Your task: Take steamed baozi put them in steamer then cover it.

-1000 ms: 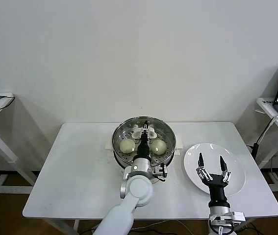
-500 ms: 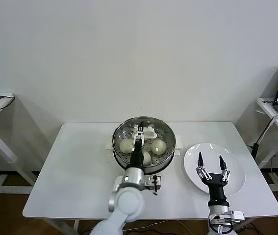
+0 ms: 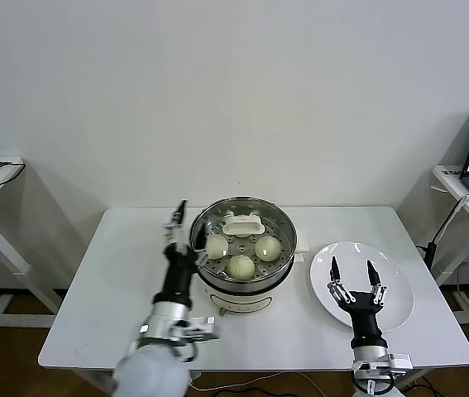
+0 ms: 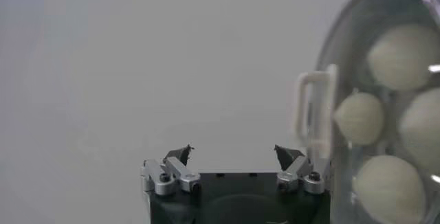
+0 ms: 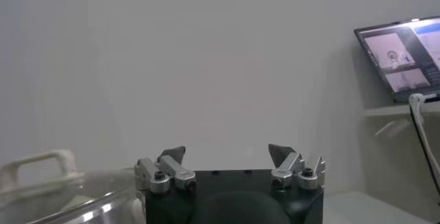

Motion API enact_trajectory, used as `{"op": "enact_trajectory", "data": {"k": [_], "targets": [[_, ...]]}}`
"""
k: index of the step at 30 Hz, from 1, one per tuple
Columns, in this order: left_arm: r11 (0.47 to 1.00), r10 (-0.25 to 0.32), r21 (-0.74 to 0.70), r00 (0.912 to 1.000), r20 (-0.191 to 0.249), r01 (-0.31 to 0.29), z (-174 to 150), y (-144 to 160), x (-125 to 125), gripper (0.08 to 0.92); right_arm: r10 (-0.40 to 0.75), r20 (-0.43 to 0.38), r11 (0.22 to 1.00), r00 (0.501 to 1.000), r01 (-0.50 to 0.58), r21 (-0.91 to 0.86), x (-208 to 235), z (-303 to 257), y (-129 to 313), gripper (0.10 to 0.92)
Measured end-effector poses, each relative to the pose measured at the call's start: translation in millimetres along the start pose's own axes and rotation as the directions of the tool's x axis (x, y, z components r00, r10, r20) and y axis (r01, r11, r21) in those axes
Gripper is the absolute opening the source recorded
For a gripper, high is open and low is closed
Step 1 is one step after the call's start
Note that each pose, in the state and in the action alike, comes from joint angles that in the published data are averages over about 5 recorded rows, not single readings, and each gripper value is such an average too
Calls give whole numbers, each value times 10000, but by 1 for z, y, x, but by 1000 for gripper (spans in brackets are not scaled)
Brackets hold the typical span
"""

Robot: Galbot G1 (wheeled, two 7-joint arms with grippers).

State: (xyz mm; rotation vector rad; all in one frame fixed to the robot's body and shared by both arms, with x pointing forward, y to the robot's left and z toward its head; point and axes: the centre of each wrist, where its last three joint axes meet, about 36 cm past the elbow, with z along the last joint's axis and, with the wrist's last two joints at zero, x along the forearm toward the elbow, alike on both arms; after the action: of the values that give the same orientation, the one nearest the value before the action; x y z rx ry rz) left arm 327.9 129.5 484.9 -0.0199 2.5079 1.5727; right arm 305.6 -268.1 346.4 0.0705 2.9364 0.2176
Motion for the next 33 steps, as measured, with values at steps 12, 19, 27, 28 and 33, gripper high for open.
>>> {"op": "enact_trajectory", "data": {"k": [12,19,27,28,33], "targets": [[8533,500,5213,9928,-1092,143,86,24,26,823,-309,-127,9993,9994,311,224,0,-23,8,823],[7692,529,6381,9917,-1172,344,110,22,40,823,-411,-82,9987,9991,413,300,2,-35,13,823],[7177,492,6949,9921,-1154,452,125,22,50,823,-414,-121,9984,9991,419,385,6,-45,17,823],[7131,487,6995,9922,-1148,460,126,22,51,823,-406,-124,9983,9991,411,413,6,-46,18,823],[6964,451,7163,9933,-1062,449,128,21,56,823,-398,-172,9978,9991,407,533,8,-51,19,823]]}}
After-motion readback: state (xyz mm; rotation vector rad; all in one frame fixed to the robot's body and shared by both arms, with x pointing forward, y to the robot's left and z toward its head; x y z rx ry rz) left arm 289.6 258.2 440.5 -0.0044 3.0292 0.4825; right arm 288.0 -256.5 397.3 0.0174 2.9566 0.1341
